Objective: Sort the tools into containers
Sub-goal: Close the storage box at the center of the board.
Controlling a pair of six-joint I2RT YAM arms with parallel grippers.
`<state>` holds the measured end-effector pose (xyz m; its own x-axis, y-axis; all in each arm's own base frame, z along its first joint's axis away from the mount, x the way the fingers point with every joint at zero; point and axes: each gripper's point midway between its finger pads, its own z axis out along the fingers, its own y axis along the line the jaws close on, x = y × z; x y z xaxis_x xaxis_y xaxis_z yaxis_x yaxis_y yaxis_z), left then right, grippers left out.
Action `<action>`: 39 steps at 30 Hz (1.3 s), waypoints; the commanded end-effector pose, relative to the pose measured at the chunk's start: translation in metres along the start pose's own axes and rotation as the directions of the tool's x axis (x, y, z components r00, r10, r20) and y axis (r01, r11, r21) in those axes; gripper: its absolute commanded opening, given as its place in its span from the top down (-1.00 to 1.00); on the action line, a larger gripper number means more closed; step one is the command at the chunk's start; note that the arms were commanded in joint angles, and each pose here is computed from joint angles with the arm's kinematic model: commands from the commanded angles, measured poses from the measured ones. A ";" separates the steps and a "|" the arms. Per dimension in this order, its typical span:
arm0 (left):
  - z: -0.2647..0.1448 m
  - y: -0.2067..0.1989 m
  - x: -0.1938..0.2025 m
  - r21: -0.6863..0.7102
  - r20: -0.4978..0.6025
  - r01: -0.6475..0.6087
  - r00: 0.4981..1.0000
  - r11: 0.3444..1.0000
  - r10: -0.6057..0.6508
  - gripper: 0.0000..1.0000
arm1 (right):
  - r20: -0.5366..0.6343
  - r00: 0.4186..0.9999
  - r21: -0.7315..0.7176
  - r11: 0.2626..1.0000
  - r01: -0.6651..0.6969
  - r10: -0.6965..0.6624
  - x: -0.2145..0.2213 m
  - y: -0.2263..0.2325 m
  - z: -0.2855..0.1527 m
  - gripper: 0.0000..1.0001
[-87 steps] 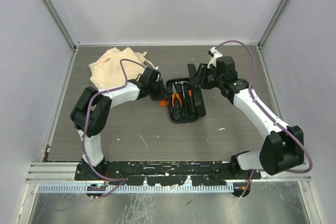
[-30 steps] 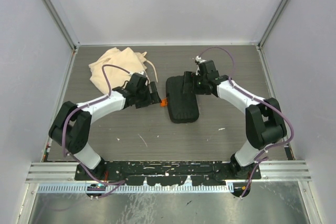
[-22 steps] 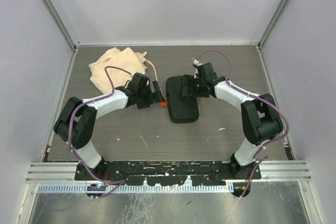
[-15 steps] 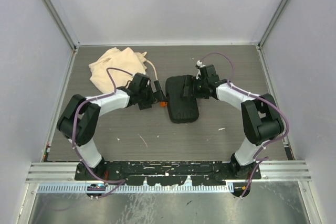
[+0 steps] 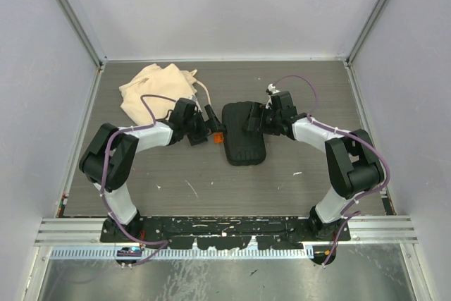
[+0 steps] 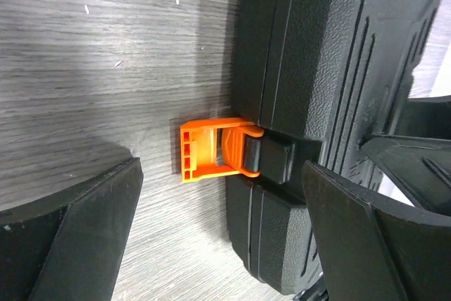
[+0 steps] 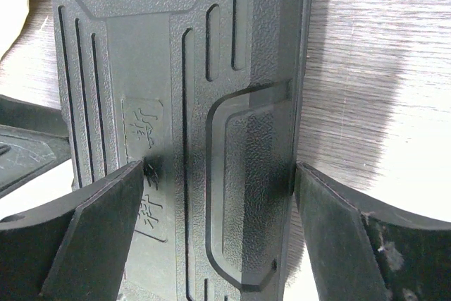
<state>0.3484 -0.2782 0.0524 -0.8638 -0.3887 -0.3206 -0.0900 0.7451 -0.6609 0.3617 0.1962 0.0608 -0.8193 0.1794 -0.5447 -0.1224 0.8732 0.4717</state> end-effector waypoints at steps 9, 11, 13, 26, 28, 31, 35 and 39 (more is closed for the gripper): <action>0.013 -0.024 0.004 0.224 -0.016 0.068 0.998 0.972 -0.066 -0.96 | -0.166 0.986 0.019 1.000 -0.011 0.014 0.048 -0.008 0.005 -0.74; 0.016 -0.022 0.005 0.211 -0.022 0.072 0.997 0.975 -0.069 -0.96 | -0.166 0.986 0.019 1.000 -0.009 0.012 0.048 -0.009 0.005 -0.74; 0.017 -0.017 0.007 0.180 -0.029 0.073 0.997 0.981 -0.068 -0.96 | -0.168 0.986 0.020 1.000 -0.009 0.012 0.049 -0.009 0.005 -0.74; 0.012 -0.015 0.011 0.132 -0.038 0.028 0.999 0.991 -0.023 -0.85 | -0.170 0.985 0.017 1.000 -0.009 0.012 0.049 -0.009 0.007 -0.74; 0.010 -0.021 0.009 0.138 -0.035 0.020 0.999 0.990 -0.015 -0.77 | -0.172 0.985 0.018 1.000 -0.009 0.011 0.050 -0.009 0.007 -0.73; 0.007 -0.026 0.007 0.116 -0.029 -0.012 0.999 0.993 0.015 -0.62 | -0.171 0.985 0.019 1.000 -0.009 0.012 0.051 -0.010 0.006 -0.73; 0.001 -0.032 0.008 0.068 -0.018 -0.068 0.997 0.995 0.069 -0.55 | -0.170 0.985 0.020 1.000 -0.013 0.016 0.051 -0.010 0.006 -0.73; -0.006 -0.038 0.006 0.033 0.005 -0.112 0.994 0.993 0.112 -0.49 | -0.171 0.985 0.015 1.000 -0.017 0.019 0.053 -0.010 0.007 -0.74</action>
<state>0.3555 -0.2928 0.0623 -0.8610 -0.3824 -0.3353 -0.0551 0.7255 -0.6860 0.3604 0.1986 0.0602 -0.8259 0.1802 -0.5343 -0.1265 0.8642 0.4870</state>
